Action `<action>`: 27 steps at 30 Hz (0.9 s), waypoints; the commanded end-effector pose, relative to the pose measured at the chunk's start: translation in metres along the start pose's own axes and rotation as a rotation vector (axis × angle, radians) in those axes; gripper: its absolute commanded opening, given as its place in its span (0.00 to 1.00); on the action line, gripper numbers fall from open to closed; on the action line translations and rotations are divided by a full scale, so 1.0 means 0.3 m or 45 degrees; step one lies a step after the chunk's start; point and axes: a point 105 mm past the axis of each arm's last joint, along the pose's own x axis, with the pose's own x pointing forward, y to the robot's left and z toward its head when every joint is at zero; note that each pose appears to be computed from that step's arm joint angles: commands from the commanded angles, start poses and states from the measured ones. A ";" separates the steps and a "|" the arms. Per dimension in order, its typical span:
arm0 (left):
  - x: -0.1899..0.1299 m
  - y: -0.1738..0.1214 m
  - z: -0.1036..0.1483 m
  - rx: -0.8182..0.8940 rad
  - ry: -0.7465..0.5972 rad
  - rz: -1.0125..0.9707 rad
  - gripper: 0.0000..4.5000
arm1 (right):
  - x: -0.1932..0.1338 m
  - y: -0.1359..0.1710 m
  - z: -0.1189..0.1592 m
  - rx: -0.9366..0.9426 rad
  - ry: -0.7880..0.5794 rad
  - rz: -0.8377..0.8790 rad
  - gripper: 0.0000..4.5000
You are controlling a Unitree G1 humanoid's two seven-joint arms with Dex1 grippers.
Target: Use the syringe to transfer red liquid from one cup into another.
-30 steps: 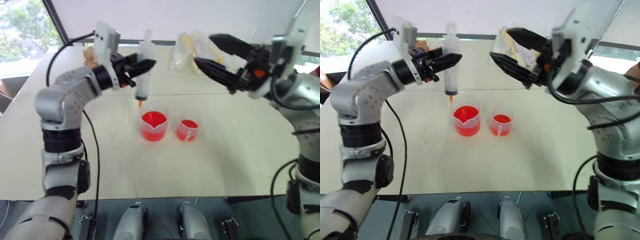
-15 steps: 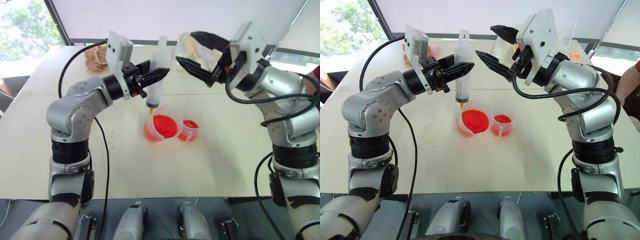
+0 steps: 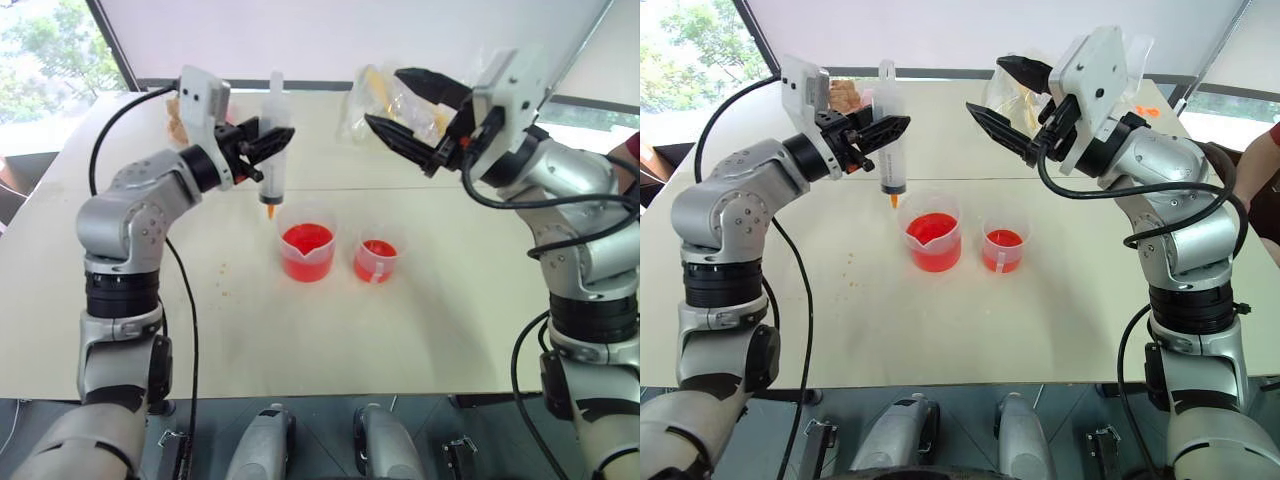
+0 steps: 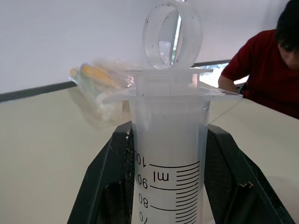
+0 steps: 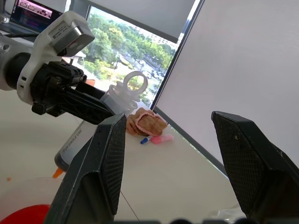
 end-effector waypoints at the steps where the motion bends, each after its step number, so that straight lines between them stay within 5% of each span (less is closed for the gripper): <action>1: -0.012 -0.006 0.164 0.132 -0.159 -0.021 0.31 | -0.010 -0.015 0.063 -0.064 -0.070 -0.021 0.67; 7: 0.002 -0.135 0.247 0.043 -0.290 -0.221 0.31 | 0.011 -0.031 0.109 -0.128 -0.114 -0.034 0.67; 15: 0.026 -0.217 0.148 -0.045 -0.216 -0.319 0.31 | 0.059 -0.044 0.183 -0.238 -0.205 -0.048 0.67; 27: 0.004 -0.280 0.077 -0.040 -0.140 -0.433 0.31 | 0.115 -0.004 0.080 -0.243 -0.183 0.001 0.67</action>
